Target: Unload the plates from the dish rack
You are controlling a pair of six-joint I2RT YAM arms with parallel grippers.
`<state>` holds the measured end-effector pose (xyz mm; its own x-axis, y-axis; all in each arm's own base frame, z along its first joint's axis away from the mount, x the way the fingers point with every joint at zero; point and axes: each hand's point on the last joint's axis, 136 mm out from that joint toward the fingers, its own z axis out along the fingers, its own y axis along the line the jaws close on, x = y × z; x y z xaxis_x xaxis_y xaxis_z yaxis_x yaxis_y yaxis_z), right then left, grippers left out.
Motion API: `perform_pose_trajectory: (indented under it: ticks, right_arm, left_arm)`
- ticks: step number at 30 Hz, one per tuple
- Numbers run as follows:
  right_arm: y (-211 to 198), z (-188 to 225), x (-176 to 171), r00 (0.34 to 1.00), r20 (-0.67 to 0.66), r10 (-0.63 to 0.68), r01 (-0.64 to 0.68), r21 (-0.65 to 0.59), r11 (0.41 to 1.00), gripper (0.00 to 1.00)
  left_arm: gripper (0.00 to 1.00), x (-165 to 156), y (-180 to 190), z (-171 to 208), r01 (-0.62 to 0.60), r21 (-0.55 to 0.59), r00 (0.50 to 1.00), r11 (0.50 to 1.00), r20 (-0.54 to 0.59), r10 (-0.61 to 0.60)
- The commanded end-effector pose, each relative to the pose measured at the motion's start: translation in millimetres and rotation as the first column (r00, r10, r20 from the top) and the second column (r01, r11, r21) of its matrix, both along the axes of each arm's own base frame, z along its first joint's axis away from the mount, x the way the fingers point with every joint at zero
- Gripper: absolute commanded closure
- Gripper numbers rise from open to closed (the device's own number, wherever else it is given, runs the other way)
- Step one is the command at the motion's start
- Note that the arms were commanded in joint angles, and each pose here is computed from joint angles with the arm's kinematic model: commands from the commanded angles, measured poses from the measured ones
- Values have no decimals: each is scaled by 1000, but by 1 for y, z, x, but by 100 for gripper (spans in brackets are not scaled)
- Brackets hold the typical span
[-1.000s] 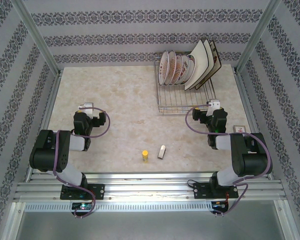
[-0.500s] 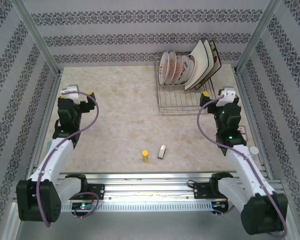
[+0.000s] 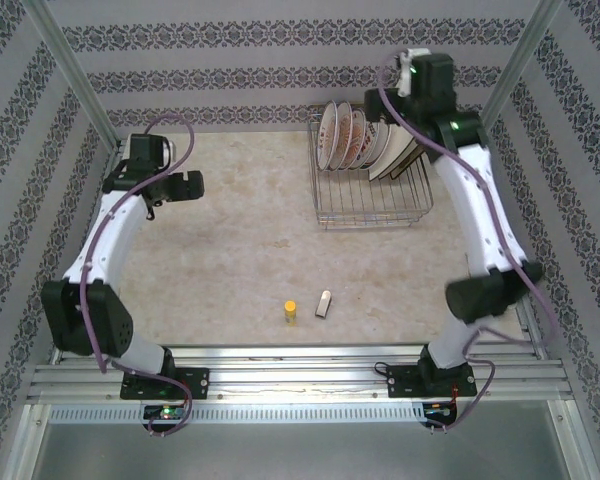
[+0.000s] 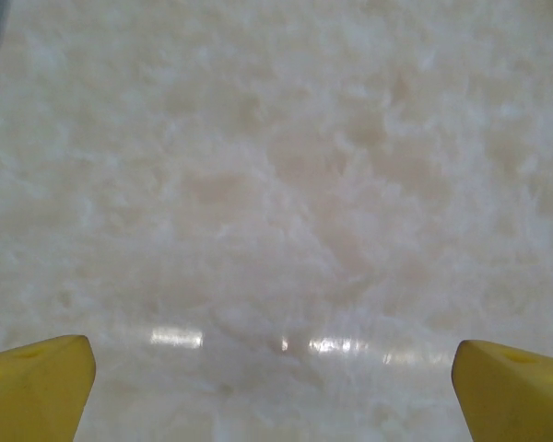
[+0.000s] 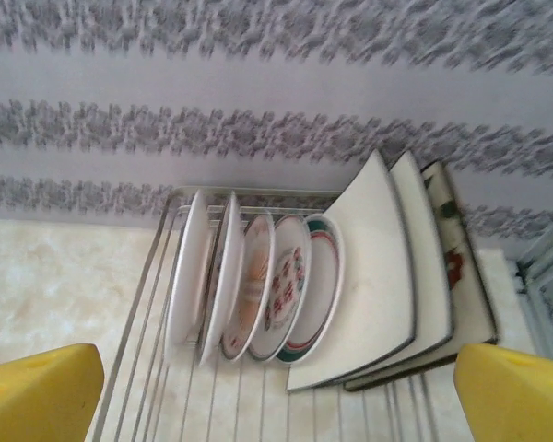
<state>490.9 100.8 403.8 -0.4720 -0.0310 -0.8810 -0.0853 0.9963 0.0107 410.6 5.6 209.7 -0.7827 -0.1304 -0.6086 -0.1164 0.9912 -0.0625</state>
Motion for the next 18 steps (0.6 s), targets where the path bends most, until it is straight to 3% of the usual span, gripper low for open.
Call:
perform_pose_trajectory:
  ticks: [1, 10, 18]
  right_arm:
    - [30, -38, 1, 977, -203, 61, -67, -23, 997, 2]
    - [87, -114, 79, 977, -198, 80, -75, 32, 997, 4]
    - [108, -157, 116, 982, -180, 49, -38, 65, 997, 11]
  left_arm:
    - [0, -29, -10, -25, 64, -3, 979, 998, -193, -63]
    - [1, -25, -13, -25, 88, -1, 979, 996, -183, -87]
    - [1, -25, -13, -27, 92, -8, 978, 996, -185, -92]
